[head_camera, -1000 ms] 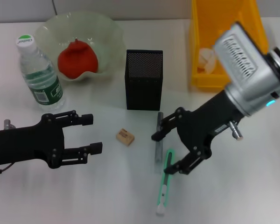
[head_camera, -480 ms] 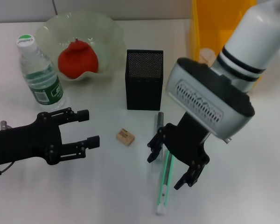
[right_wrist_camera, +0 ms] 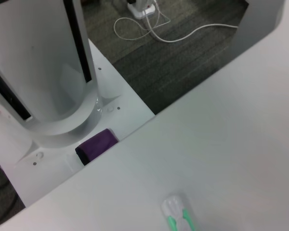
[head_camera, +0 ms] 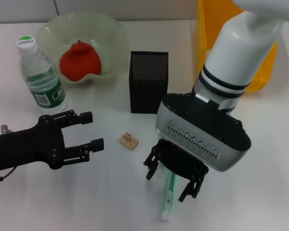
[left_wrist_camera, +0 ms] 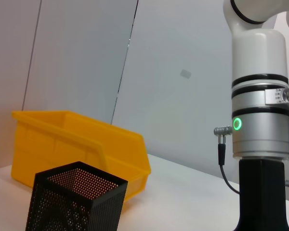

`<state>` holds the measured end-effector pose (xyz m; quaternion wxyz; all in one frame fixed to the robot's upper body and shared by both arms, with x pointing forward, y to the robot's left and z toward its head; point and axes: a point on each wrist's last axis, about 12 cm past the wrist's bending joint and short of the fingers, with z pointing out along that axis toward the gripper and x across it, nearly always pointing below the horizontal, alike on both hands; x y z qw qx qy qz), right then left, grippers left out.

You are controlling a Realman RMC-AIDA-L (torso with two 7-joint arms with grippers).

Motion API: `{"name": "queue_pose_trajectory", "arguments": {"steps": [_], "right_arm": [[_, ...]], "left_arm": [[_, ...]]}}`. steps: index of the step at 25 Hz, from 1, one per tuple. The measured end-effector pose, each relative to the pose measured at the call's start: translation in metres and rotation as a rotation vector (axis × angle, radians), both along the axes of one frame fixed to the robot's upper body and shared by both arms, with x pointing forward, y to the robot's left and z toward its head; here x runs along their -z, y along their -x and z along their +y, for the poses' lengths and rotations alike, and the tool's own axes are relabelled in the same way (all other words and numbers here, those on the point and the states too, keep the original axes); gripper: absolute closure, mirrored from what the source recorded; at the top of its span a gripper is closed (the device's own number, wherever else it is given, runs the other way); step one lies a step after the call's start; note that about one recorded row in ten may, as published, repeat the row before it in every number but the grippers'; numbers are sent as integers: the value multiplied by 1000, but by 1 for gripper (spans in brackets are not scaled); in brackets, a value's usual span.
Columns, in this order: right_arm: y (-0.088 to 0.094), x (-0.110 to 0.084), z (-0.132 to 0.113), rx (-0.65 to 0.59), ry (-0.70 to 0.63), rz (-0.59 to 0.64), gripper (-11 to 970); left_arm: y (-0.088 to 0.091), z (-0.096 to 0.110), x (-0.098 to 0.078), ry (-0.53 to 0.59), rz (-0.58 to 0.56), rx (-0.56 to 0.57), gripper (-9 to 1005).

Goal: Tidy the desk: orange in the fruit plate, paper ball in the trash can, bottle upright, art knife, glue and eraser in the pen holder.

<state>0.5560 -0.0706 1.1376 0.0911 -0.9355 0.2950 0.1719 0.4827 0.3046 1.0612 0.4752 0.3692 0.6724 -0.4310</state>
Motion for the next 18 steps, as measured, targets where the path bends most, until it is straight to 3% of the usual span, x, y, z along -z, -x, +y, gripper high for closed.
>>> {"name": "queue_pose_trajectory", "arguments": {"steps": [14, 18], "right_arm": [[13, 9, 11, -89, 14, -22, 198], [15, 10, 12, -100, 20, -24, 331]], "left_arm": [[0, 1, 1, 5, -2, -19, 224], [2, 2, 1, 8, -1, -27, 224]]}}
